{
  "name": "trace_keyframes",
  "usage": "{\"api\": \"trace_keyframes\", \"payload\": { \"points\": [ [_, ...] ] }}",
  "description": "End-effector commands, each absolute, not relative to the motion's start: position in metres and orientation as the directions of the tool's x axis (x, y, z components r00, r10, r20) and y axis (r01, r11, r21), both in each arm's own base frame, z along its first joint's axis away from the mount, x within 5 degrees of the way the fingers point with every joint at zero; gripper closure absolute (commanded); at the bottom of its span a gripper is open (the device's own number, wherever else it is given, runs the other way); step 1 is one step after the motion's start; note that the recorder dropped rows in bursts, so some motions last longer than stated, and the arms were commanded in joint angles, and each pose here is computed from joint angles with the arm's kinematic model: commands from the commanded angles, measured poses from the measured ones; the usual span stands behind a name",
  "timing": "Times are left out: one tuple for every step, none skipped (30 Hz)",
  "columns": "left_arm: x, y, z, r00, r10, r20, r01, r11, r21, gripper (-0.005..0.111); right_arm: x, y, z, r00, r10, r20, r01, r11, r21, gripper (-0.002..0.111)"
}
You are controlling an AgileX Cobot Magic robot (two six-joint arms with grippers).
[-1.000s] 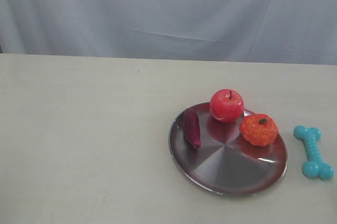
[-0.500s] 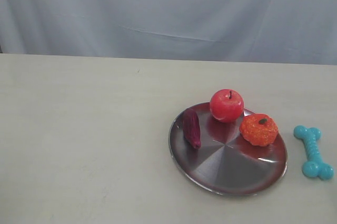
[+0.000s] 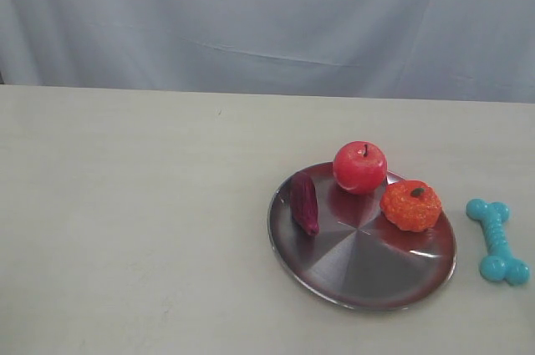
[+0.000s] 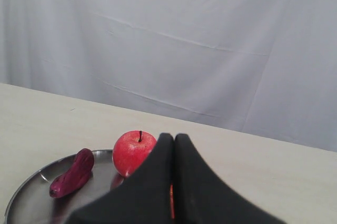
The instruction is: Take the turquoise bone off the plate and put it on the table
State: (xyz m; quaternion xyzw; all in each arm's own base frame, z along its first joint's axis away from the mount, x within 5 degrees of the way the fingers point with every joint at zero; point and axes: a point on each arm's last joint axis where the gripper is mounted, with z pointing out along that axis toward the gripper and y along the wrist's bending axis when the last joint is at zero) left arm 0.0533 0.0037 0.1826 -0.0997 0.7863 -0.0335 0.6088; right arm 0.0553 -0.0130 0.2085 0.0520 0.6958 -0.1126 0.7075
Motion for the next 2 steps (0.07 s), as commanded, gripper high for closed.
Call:
{"api": "trace_keyframes", "payload": {
  "points": [
    [0.0533, 0.0042, 0.1823, -0.234, -0.195, -0.953, -0.121, 0.978, -0.170, 0.107, 0.0549, -0.0132, 0.2079, 0.010, -0.082, -0.997, 0.238, 0.968, -0.077, 0.109],
    [0.0533, 0.0042, 0.1823, -0.234, -0.195, -0.953, -0.121, 0.978, -0.170, 0.107, 0.0549, -0.0132, 0.2079, 0.010, -0.082, -0.997, 0.238, 0.968, -0.077, 0.109]
  ]
}}
